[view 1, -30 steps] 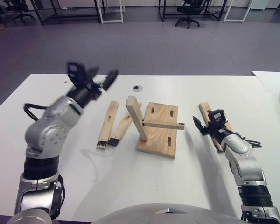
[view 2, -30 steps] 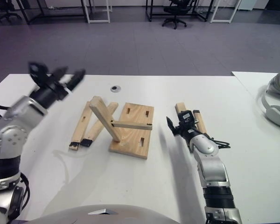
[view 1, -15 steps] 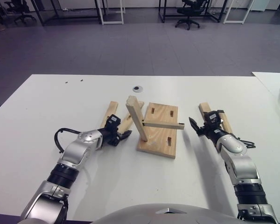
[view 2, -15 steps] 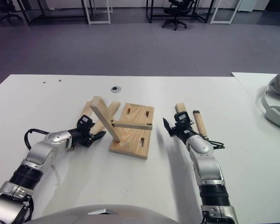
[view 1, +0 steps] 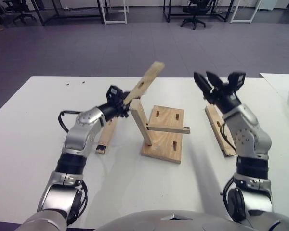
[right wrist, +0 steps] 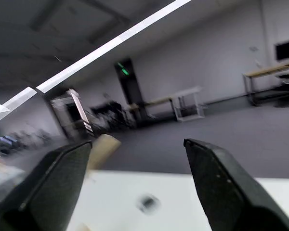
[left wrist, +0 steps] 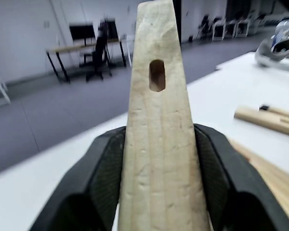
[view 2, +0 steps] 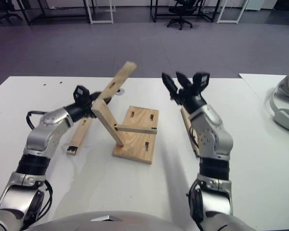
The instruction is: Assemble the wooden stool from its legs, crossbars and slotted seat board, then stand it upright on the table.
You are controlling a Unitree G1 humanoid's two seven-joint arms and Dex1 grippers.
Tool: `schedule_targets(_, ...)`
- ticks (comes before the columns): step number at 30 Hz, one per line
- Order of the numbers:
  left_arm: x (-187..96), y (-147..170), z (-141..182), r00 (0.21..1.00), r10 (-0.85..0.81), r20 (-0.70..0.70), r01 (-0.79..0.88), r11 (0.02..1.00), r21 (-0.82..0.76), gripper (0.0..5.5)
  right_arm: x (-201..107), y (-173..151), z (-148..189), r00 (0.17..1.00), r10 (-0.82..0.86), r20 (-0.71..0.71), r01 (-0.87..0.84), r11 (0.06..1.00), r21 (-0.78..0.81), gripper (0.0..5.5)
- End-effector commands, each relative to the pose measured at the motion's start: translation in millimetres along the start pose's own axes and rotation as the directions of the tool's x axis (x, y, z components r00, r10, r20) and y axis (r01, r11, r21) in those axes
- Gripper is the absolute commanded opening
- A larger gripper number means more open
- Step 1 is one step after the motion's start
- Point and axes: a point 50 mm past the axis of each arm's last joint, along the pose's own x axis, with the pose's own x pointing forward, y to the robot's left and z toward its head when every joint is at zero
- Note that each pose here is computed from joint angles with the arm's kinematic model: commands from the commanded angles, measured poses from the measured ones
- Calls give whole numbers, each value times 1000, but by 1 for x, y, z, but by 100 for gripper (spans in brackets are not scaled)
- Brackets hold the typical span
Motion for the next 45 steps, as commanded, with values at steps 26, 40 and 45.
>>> schedule_targets(26, 18, -2, 42, 960, -274, 57, 217, 859, 464, 246, 40, 7, 3, 995, -6, 98, -40, 883, 468, 107)
schedule_targets(40, -63, -20, -85, 895, -15, -446, 176, 930, 323, 410, -160, 15, -24, 815, -567, -124, 558, 707, 434, 100)
schedule_targets(45, -60, -36, -97, 858, -57, -510, 248, 916, 315, 410, -160, 18, -15, 796, -574, -191, 601, 711, 365, 100)
